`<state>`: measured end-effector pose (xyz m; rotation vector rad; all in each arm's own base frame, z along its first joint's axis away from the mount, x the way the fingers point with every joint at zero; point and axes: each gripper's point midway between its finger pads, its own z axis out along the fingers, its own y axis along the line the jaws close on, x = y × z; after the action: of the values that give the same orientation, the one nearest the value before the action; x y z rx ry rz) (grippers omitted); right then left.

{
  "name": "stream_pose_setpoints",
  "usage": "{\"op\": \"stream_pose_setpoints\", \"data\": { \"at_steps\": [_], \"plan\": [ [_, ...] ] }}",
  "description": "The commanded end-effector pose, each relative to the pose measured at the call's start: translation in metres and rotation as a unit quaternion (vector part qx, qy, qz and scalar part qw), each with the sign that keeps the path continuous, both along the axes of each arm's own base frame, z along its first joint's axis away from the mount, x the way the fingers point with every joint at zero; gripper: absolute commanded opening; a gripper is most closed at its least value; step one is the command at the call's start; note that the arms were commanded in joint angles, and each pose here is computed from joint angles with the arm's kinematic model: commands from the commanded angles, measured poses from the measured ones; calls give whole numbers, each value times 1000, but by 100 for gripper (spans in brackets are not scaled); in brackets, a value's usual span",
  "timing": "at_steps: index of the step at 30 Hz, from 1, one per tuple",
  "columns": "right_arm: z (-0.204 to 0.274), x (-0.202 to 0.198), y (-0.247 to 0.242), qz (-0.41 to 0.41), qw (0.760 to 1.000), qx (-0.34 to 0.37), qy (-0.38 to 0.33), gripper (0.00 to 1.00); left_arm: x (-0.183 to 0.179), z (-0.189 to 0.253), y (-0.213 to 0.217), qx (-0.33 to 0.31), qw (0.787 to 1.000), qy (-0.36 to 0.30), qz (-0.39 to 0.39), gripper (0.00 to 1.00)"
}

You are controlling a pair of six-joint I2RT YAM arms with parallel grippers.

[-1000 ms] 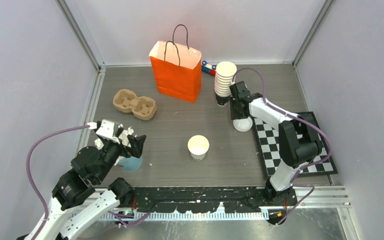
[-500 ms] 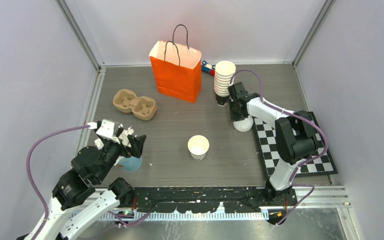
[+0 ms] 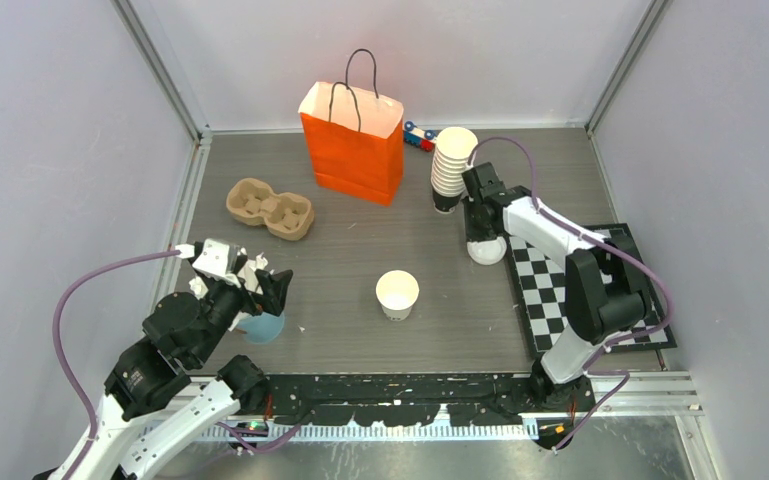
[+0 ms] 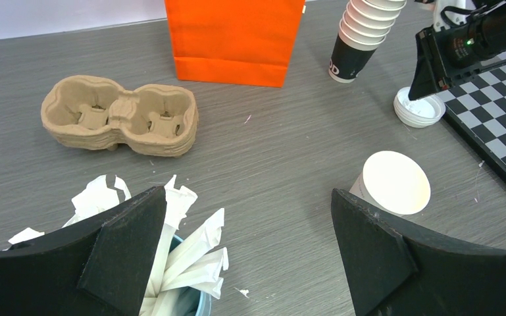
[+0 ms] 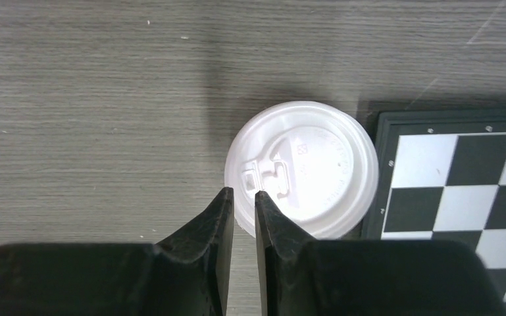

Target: Pack the takeout coffee

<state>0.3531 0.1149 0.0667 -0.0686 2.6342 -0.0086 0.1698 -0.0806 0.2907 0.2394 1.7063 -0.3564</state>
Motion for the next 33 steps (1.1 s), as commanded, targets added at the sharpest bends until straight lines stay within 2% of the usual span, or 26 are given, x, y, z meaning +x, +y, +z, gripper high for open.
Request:
{"op": "stream_pose_setpoints", "data": {
  "at_steps": [1,6,17,33],
  "plan": [
    [33,1,-15,-50,998,-10,-49,24,4,12,-3,-12,1000,-19,-1,98],
    [40,4,-50,-143,987,-28,-65,24,3,12,-3,-12,1000,-20,-1,98],
    [28,7,-78,-295,952,25,-78,23,3,12,-3,-13,1000,-20,-2,98],
    [2,3,-86,-313,948,8,-59,23,3,12,-4,-13,1000,-20,-4,98]
  ]
}}
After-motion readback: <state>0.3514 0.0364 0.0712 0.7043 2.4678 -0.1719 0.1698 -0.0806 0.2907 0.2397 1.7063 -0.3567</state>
